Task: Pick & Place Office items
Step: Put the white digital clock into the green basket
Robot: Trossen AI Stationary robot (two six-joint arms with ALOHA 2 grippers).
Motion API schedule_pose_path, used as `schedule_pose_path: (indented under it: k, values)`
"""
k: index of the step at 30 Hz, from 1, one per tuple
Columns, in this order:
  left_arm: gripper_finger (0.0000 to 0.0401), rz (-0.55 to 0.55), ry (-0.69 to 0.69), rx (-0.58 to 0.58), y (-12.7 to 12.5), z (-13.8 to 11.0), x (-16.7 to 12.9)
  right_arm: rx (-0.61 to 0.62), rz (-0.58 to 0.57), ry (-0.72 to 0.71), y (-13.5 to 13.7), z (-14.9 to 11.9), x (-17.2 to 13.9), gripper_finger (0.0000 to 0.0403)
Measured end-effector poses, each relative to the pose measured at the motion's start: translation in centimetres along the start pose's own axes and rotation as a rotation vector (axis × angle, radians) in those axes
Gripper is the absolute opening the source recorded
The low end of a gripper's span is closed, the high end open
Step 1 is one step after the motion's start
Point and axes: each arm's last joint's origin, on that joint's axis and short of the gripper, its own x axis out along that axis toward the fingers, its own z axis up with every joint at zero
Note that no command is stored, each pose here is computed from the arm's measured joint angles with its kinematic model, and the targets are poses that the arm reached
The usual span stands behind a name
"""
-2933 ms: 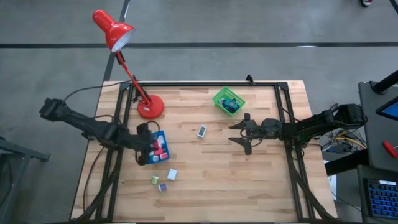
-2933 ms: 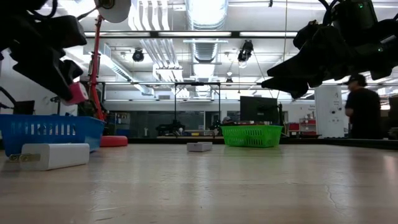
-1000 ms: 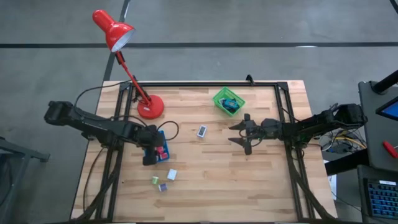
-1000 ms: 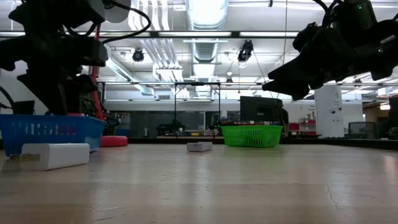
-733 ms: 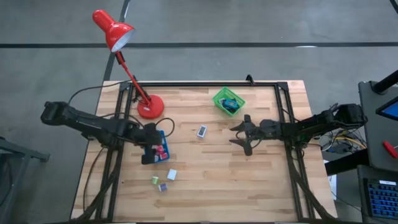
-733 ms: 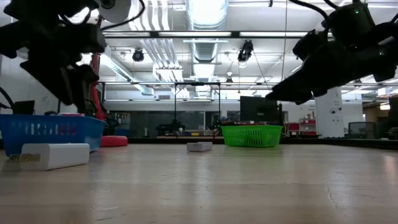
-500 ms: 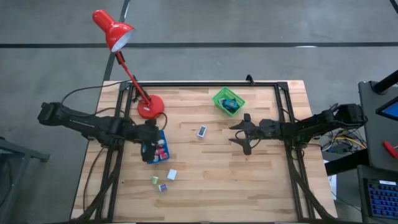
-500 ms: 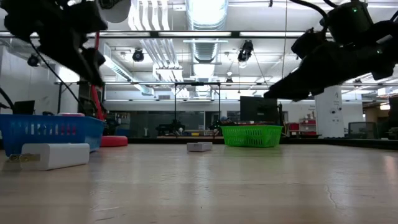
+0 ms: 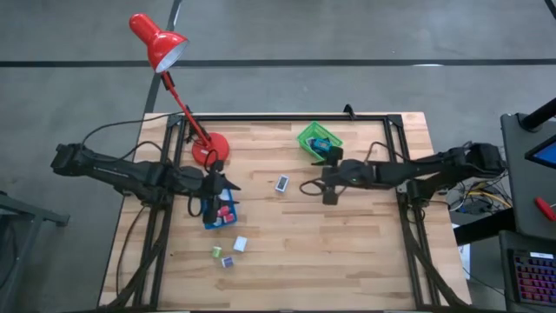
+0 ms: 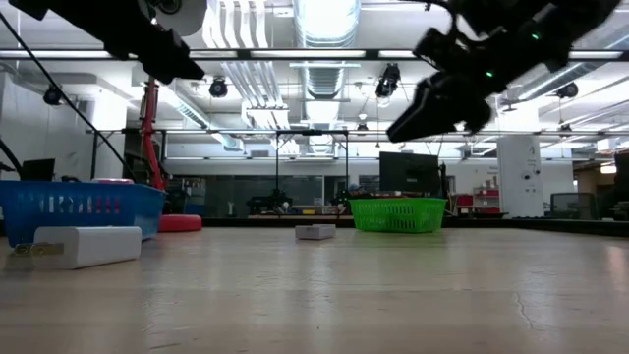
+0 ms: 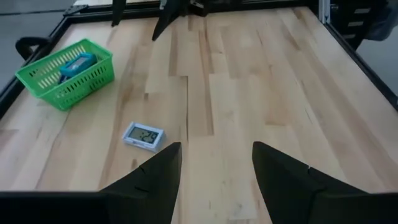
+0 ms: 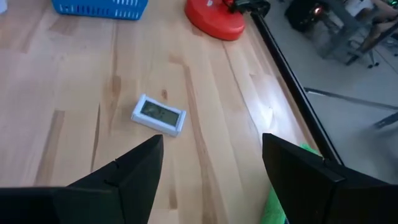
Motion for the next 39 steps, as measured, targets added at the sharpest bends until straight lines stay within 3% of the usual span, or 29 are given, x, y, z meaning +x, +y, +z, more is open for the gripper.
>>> schedule_pose_path:
  k: [3, 9, 13, 15, 20, 28, 39]
  values:
    - [0.0200, 0.003, -0.004, 0.013, 0.0, 0.0, 0.0, -0.027, 0.007, 0.088, -0.4, 1.7, 1.3, 0.0272]
    - [0.0200, 0.011, 0.000, 0.029, 0.0, -0.5, 0.3, -0.084, 0.097, 0.438, -0.8, 3.0, 6.3, 0.0313]
    - [0.0200, 0.011, 0.011, 0.033, 0.0, -0.9, 0.4, -0.185, 0.168, 0.648, -0.1, 3.1, 9.7, 0.0342]
    - [0.0200, 0.011, 0.010, 0.041, 0.0, -0.9, 0.3, -0.248, 0.208, 0.688, 0.3, 3.2, 11.2, 0.0352]
    - [0.0200, 0.011, 0.003, 0.067, 0.0, -0.8, 0.2, -0.326, 0.348, 0.630, 0.8, 4.6, 13.0, 0.0359]
    - [0.0200, 0.015, -0.033, 0.082, 0.1, -1.0, -0.7, -0.361, 0.489, 0.452, -0.7, 7.2, 12.9, 0.0357]
    - [0.0200, 0.034, -0.087, 0.076, 0.4, -1.0, -1.9, -0.394, 0.523, 0.376, -2.8, 6.9, 13.8, 0.0357]
